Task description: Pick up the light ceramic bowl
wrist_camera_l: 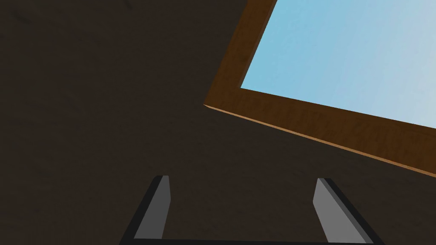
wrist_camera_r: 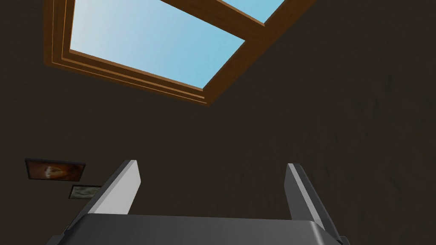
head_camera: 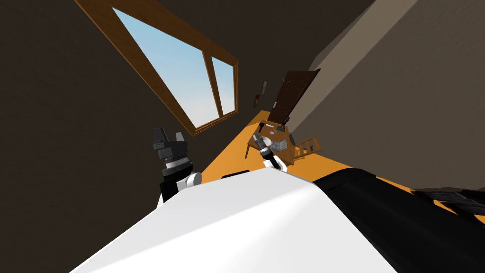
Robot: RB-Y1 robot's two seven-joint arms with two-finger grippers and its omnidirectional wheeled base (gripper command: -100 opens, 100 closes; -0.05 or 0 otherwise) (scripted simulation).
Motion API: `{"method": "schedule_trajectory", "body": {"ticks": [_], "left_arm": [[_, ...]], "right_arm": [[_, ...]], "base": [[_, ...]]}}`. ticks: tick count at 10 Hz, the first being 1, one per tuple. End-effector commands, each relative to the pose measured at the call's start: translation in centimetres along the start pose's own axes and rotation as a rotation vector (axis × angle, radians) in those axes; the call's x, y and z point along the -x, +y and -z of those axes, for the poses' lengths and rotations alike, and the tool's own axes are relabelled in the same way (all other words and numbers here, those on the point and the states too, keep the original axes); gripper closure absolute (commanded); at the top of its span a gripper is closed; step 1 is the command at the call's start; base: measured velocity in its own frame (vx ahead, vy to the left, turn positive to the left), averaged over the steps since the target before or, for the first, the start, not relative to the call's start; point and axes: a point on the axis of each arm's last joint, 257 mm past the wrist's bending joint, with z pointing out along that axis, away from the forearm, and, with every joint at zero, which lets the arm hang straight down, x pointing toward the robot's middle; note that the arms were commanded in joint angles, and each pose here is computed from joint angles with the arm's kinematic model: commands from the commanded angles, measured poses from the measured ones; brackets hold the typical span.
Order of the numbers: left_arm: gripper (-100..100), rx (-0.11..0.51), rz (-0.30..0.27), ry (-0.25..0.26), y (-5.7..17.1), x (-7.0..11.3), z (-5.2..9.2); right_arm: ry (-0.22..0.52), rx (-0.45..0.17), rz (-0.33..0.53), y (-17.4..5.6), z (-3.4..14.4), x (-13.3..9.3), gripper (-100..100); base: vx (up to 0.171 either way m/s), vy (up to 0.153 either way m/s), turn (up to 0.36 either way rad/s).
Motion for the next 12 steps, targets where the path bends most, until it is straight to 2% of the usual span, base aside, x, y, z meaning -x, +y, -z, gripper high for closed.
{"method": "schedule_trajectory", "body": {"ticks": [1,2,3,4,5,6,7,9,10,12], "left_arm": [[0,0.0,0.0,0.0,0.0,0.0,0.0],[0,0.0,0.0,0.0,0.0,0.0,0.0],[0,0.0,0.0,0.0,0.0,0.0,0.0],[0,0.0,0.0,0.0,0.0,0.0,0.0],[0,0.0,0.0,0.0,0.0,0.0,0.0],[0,0.0,0.0,0.0,0.0,0.0,0.0],[0,0.0,0.0,0.0,0.0,0.0,0.0],[0,0.0,0.0,0.0,0.0,0.0,0.0],[0,0.0,0.0,0.0,0.0,0.0,0.0],[0,0.0,0.0,0.0,0.0,0.0,0.0]], "right_arm": [[0.058,-0.026,0.062,-1.8,0.3,-0.8,-100],[0.061,-0.059,0.06,-3.3,0.9,-0.9,-100],[0.114,-0.079,0.118,-4.6,1.3,-1.6,-100],[0.117,-0.111,0.117,-6.0,2.0,-1.6,-100],[0.171,-0.128,0.178,-7.3,2.4,-2.2,-100],[0.174,-0.153,0.177,-8.4,3.0,-2.2,-100],[0.229,-0.166,0.241,-9.5,3.5,-2.7,-100],[0.234,-0.209,0.24,-11.3,4.6,-2.6,-100],[0.291,-0.224,0.306,-12.6,5.3,-2.9,-100],[0.296,-0.257,0.306,-14.0,6.2,-2.7,-100]], "base": [[-0.049,0.048,0.108],[-0.033,0.042,0.065],[-0.034,0.051,0.14],[-0.025,0.037,0.049],[-0.028,0.037,0.116],[-0.025,0.03,0.074],[-0.036,0.04,0.135],[-0.015,0.022,0.024],[-0.012,0.027,0.139],[-0.007,0.015,0.031]]}}
